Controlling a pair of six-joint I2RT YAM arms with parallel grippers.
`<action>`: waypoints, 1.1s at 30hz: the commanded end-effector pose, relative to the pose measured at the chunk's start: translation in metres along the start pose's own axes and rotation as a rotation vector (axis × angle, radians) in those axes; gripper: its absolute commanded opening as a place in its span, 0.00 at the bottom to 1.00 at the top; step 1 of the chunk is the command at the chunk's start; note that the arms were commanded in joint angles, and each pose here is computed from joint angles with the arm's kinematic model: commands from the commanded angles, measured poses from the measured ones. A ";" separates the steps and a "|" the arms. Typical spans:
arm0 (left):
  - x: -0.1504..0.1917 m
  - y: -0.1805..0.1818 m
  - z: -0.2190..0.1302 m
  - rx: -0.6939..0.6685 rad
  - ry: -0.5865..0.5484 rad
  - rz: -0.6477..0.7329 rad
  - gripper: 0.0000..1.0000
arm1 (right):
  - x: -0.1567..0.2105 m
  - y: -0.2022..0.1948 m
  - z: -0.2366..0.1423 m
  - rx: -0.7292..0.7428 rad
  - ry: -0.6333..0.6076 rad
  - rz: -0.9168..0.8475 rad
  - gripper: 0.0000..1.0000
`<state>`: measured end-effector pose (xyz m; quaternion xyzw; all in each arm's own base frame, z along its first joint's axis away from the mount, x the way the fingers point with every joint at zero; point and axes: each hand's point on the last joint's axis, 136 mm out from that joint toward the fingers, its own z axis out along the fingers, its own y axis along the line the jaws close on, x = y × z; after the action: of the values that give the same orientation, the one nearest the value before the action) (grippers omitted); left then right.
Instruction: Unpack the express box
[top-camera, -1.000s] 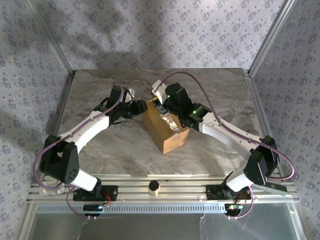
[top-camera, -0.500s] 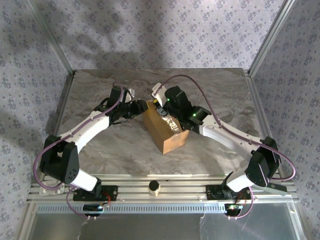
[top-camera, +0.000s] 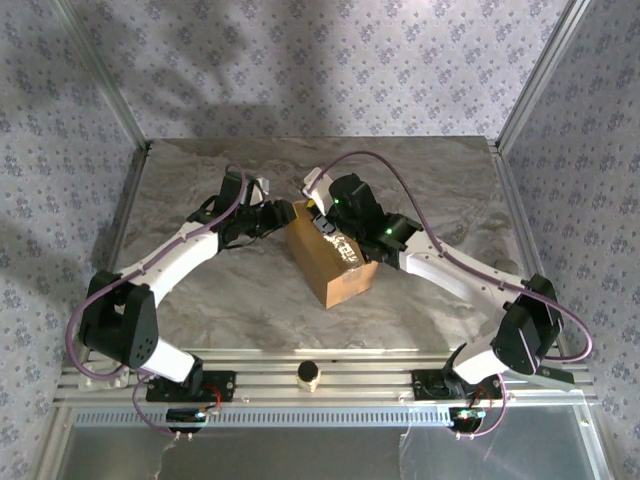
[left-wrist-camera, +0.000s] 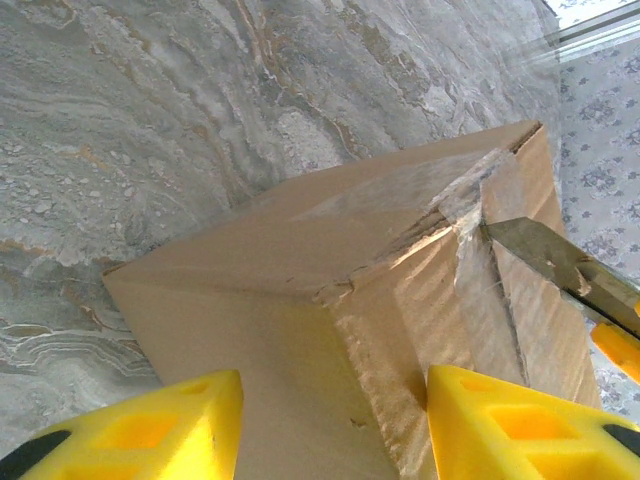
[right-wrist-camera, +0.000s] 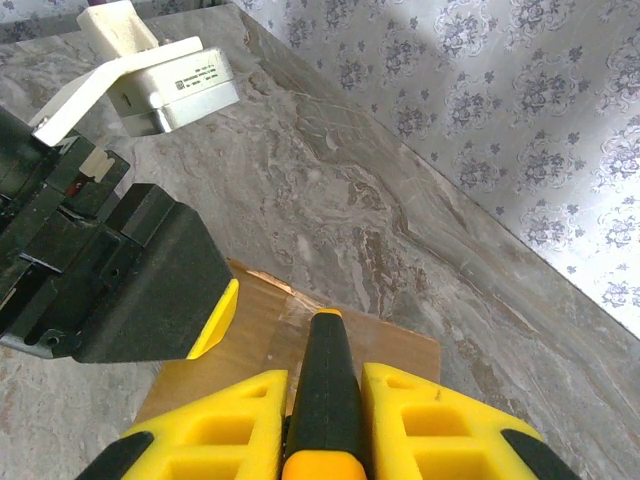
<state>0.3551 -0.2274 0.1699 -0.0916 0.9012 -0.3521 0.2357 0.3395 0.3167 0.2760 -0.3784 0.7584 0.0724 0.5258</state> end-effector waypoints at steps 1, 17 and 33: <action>0.005 0.013 -0.008 -0.093 0.012 0.013 0.50 | 0.024 0.003 -0.006 -0.005 0.089 -0.005 0.00; -0.029 -0.011 -0.018 -0.113 -0.045 0.127 0.52 | 0.023 0.002 -0.007 -0.010 0.083 0.036 0.00; -0.044 -0.026 0.009 -0.067 0.038 0.225 0.52 | 0.023 0.000 -0.006 -0.009 0.083 0.054 0.00</action>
<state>0.3965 -0.2326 0.1911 -0.0180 0.9230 -0.2840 0.2592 0.3394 0.3137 0.2769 -0.3614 0.7674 0.0806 0.5234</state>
